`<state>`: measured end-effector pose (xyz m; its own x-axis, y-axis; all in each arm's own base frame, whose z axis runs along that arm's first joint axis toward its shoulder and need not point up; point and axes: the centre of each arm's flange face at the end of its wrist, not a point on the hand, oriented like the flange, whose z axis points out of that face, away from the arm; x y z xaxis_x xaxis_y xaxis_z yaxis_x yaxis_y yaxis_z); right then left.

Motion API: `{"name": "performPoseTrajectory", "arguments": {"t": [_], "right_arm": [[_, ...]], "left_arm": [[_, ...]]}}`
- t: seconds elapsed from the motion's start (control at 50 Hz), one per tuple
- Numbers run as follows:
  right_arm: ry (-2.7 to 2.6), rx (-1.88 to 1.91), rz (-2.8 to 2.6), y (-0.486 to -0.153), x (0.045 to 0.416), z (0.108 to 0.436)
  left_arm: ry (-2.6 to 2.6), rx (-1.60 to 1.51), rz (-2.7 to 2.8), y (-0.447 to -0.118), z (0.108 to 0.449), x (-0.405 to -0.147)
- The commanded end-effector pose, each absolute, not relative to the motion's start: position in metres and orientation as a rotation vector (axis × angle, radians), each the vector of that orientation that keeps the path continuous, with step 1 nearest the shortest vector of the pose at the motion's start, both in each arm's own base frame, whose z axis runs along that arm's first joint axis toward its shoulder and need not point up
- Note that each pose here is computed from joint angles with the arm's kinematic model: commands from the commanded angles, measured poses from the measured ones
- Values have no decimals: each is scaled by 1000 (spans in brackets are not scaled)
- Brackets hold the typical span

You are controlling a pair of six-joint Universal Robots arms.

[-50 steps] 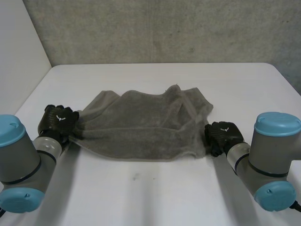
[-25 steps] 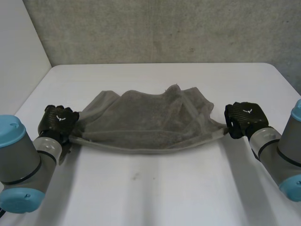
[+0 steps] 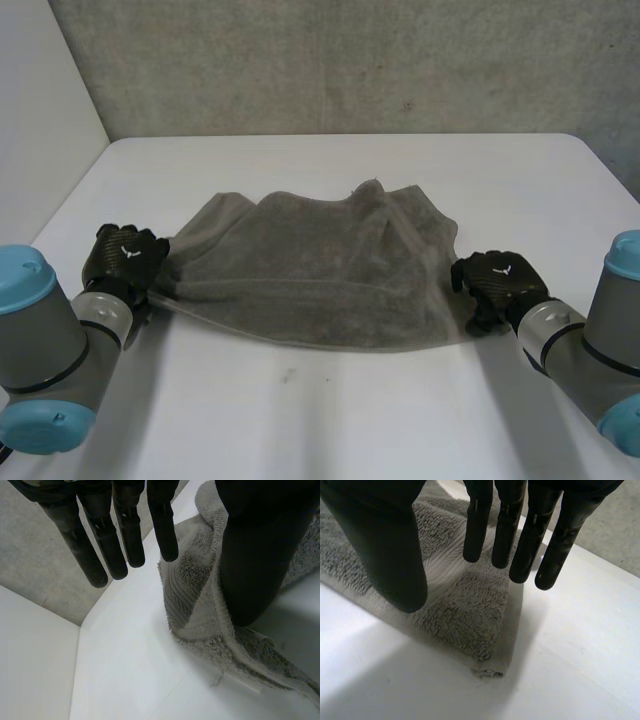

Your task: Fold the towel.

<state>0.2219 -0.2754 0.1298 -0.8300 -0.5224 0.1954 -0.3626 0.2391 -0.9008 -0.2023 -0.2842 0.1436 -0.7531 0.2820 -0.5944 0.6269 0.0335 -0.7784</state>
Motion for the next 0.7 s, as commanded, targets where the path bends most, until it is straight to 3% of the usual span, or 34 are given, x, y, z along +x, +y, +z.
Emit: {"name": "performPoseTrajectory", "arguments": {"t": [0.02,0.34,0.7], "right_arm": [[2364,-903,-1652,-274,221,127],[2365,-933,-1604,-278,229,109],[2292,-906,-1727,-299,235,120]], "left_arm": [[2045,934,-1771,-283,142,-201],[2046,936,-1770,-282,141,-201],[2045,938,-1771,-281,141,-202]]}}
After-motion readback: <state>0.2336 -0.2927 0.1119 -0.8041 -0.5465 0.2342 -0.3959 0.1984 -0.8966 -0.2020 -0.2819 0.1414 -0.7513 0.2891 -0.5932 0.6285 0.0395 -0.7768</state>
